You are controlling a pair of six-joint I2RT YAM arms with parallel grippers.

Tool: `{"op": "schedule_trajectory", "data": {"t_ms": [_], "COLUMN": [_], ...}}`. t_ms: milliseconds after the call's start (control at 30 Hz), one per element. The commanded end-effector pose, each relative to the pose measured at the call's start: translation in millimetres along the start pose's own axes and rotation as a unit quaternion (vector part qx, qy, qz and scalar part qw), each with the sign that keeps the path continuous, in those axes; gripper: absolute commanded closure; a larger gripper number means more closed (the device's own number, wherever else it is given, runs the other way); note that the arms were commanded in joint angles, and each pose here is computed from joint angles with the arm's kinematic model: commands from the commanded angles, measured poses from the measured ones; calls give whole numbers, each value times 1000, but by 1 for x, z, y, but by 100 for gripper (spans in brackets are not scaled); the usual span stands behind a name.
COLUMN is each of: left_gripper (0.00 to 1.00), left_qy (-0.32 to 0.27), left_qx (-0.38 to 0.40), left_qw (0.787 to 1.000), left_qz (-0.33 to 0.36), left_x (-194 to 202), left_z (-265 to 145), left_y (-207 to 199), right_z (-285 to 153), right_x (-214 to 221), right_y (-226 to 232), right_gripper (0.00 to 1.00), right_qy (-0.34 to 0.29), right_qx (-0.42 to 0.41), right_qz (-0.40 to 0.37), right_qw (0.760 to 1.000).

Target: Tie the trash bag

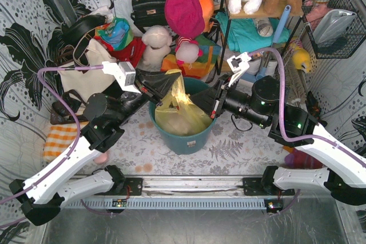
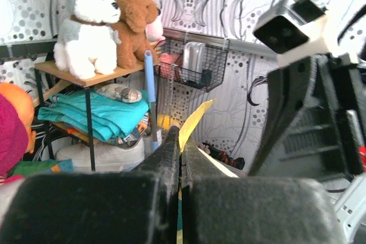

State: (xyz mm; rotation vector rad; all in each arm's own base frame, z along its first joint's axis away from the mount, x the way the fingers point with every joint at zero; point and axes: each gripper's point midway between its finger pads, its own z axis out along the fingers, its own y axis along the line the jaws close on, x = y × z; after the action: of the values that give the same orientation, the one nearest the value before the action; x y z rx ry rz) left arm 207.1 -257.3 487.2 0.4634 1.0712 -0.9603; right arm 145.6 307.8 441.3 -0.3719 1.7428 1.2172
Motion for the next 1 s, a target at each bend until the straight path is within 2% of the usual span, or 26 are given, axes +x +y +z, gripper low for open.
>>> {"op": "schedule_trajectory", "data": {"t_ms": [0, 133, 300, 500, 700, 833, 967], "left_gripper": [100, 100, 100, 100, 100, 100, 100], "left_qy": [-46, -31, -1, -1, -5, -20, -42], "left_qx": [71, 186, 268, 333, 348, 312, 265], "left_qw": [996, 982, 963, 943, 937, 949, 962], "left_qz": [14, 19, 7, 7, 21, 34, 48], "left_x": [-26, -32, -28, -42, -49, -52, -54], "left_z": [-7, -10, -8, 3, 24, 39, 47], "left_y": [-27, -68, -93, -113, -114, -102, -87], "right_z": [-5, 7, 29, 71, 103, 112, 112], "right_x": [-37, -65, -117, -149, -160, -147, -140], "right_y": [-6, -1, 24, 55, 66, 73, 61], "right_gripper": [100, 100, 100, 100, 100, 100, 100], "right_qy": [-60, -98, -149, -141, -118, -95, -88], "right_qx": [45, 56, 53, 14, -61, -101, -81], "right_qz": [-20, -58, -121, -168, -140, -124, -116], "right_qw": [997, 992, 980, 976, 981, 983, 986]}}
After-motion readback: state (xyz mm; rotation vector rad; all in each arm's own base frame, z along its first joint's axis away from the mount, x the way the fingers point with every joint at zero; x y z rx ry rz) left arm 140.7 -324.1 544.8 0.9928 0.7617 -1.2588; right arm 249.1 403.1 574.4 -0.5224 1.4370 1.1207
